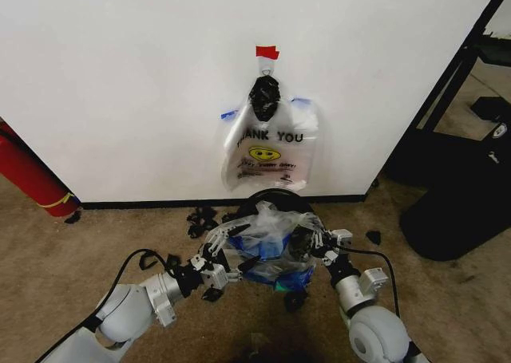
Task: Pick up the garbage bag from the wall and place it over the trash bin.
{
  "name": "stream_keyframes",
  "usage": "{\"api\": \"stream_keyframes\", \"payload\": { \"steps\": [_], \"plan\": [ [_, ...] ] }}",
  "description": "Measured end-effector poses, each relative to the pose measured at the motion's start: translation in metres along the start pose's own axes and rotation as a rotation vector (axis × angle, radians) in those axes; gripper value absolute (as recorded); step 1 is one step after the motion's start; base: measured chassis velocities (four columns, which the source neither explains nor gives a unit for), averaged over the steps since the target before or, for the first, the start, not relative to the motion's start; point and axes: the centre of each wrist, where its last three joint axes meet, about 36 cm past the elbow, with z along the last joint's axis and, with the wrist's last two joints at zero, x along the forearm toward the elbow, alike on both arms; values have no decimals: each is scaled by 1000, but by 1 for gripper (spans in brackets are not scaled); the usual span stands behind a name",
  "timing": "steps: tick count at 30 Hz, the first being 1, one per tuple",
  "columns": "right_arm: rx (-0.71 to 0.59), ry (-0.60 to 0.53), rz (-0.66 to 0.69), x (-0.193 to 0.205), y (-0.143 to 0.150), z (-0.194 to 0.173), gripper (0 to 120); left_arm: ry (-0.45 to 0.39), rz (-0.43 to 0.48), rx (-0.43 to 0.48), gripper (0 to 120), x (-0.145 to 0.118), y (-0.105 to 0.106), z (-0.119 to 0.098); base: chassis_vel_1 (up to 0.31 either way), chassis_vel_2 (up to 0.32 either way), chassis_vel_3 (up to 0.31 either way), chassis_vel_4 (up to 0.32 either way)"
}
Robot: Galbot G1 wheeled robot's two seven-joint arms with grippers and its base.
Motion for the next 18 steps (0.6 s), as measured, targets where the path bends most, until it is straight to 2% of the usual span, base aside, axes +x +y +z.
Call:
{"api": "stream_keyframes", "payload": {
  "steps": [3,4,8,18],
  "plan": [
    [41,-34,3,0,-1,-4,1,1,18,-8,51,1,-1,1,0,0,0,0],
    [41,-34,3,0,-1,-4,1,1,18,-8,51,1,-1,1,0,0,0,0],
    [42,-45,4,3,1,-8,1,6,26,-18,36,1,-2,3,0,0,0,0],
    [72,-59,-14,10,6,-8,1,19,24,-23,32,3,1,6,0,0,0,0]
  ]
}}
